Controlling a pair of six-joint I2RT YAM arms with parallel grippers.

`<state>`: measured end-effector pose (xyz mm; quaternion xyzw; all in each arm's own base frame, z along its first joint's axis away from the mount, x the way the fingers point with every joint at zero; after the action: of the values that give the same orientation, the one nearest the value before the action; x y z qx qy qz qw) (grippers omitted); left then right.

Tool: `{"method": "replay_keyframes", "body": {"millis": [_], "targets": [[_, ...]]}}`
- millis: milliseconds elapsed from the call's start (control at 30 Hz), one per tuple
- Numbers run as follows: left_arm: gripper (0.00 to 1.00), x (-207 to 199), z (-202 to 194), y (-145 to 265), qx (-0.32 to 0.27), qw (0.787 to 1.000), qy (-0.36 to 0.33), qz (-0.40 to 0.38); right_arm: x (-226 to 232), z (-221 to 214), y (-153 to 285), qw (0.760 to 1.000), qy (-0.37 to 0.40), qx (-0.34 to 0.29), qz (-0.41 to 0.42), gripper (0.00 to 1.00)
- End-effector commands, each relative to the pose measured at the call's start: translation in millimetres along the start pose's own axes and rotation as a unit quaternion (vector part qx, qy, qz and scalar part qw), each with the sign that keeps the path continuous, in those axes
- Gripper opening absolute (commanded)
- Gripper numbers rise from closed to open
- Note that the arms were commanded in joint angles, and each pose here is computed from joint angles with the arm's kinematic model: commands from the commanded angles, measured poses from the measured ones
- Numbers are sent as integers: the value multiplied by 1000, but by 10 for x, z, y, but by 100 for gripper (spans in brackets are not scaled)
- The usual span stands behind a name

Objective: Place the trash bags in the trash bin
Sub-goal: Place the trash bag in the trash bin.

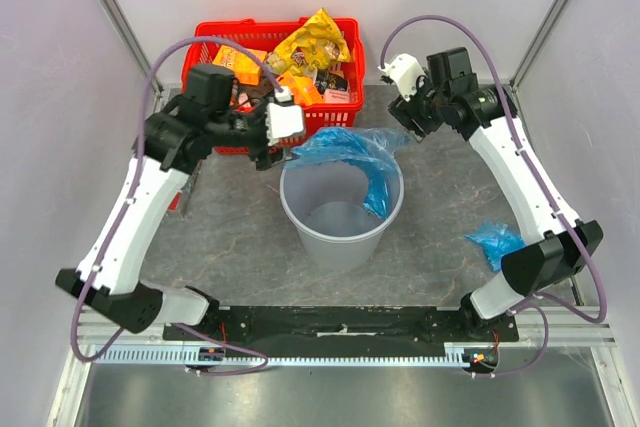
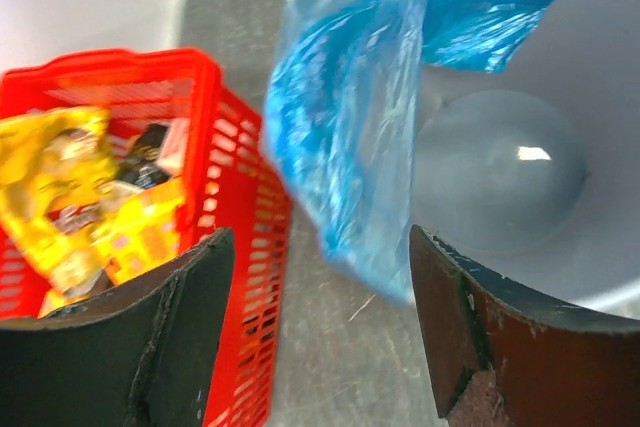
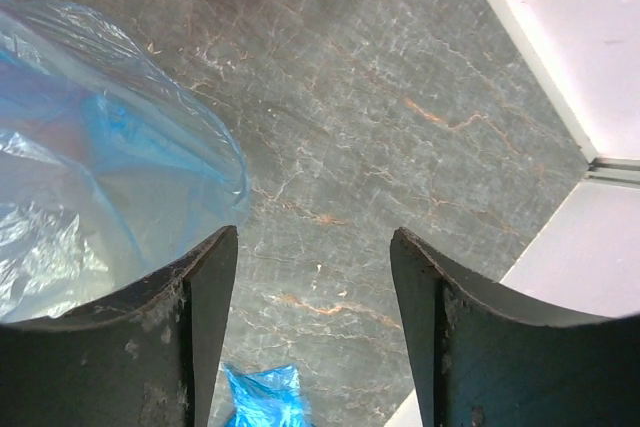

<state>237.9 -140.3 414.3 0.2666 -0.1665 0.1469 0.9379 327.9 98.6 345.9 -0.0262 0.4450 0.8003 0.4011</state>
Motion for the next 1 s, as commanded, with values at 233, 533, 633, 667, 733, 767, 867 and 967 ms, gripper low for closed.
{"method": "replay_keyframes", "body": {"millis": [233, 533, 633, 667, 733, 767, 867, 967], "targets": [[78, -135, 13, -590, 4, 994, 24, -107, -104, 78, 563, 997, 5, -31, -64, 74], [46, -245, -89, -721, 31, 992, 31, -118, -51, 28, 793, 997, 2, -40, -67, 75], [29, -238, -109, -742, 36, 992, 33, -118, -32, 21, 916, 997, 6, -49, -65, 75], [23, -235, -107, -746, 35, 992, 33, -117, 3, 33, 962, 997, 11, -61, -50, 75], [12, -236, -95, -749, 34, 992, 32, -116, 44, 40, 1063, 996, 21, -77, -35, 75], [9, -236, -98, -754, 35, 992, 34, -117, 74, 38, 1105, 996, 30, -85, -23, 76], [2, -229, -69, -734, 30, 993, 36, -111, 184, 2, 1178, 991, 78, -111, 20, 77], [2, -248, -22, -686, 21, 993, 35, -110, 276, -28, 1156, 984, 109, -132, 55, 79]]}}
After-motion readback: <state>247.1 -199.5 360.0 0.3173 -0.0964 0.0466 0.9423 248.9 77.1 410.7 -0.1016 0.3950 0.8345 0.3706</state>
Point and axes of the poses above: each gripper's point midway between its finger pads, its own y axis back along the fingers, its own x axis along the line the jaws close on, z = x × y, the point moved 9 cm from there along y, back along the fingers, and after that the axes turned 5 degrees about y, right-handed, at the moved point
